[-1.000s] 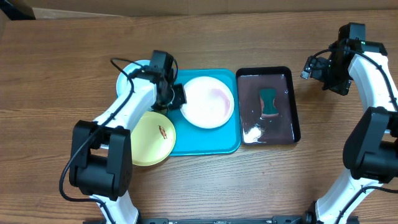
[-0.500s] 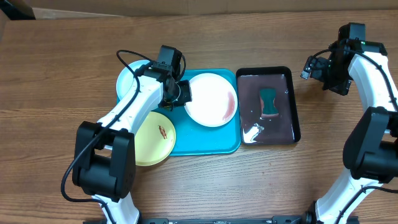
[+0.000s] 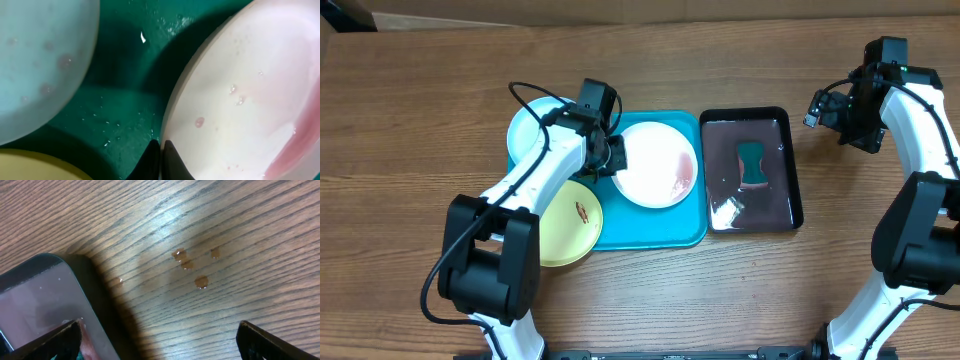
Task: Clean dirty plates on tray and stack at the side
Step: 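Lift the white plate by its rim with the left gripper, then carry the white plate over the tray toward the left side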
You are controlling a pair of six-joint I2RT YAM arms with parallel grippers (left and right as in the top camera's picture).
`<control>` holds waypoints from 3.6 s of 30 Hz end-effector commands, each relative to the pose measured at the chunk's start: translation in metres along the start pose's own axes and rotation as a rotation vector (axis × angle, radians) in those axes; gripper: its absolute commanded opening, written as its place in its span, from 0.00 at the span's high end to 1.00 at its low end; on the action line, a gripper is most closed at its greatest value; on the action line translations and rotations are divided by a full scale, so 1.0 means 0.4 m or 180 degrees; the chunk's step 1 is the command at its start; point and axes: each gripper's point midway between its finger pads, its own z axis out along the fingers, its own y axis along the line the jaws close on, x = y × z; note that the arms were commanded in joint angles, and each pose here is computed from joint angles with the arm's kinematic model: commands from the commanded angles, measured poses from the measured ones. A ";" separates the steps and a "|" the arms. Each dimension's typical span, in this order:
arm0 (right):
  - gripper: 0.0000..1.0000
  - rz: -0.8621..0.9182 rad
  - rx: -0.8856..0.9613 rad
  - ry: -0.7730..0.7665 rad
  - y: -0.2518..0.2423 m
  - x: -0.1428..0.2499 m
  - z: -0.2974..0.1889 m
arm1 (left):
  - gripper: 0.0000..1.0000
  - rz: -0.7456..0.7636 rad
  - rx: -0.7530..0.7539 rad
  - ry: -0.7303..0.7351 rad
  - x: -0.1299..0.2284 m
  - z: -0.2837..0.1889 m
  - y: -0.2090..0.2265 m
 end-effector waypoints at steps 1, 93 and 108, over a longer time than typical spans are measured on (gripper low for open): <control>0.00 0.0010 -0.0036 -0.0126 0.005 -0.020 -0.033 | 0.96 0.0126 -0.0165 0.0030 0.039 0.032 0.009; 0.00 0.0010 -0.0036 -0.0127 0.005 -0.020 -0.033 | 0.96 0.2064 -0.1349 -0.2557 -0.051 -0.444 -0.506; 0.00 0.0010 -0.0036 -0.0126 0.005 -0.020 -0.033 | 0.96 0.2345 -0.1969 -0.3021 0.030 -0.535 -0.553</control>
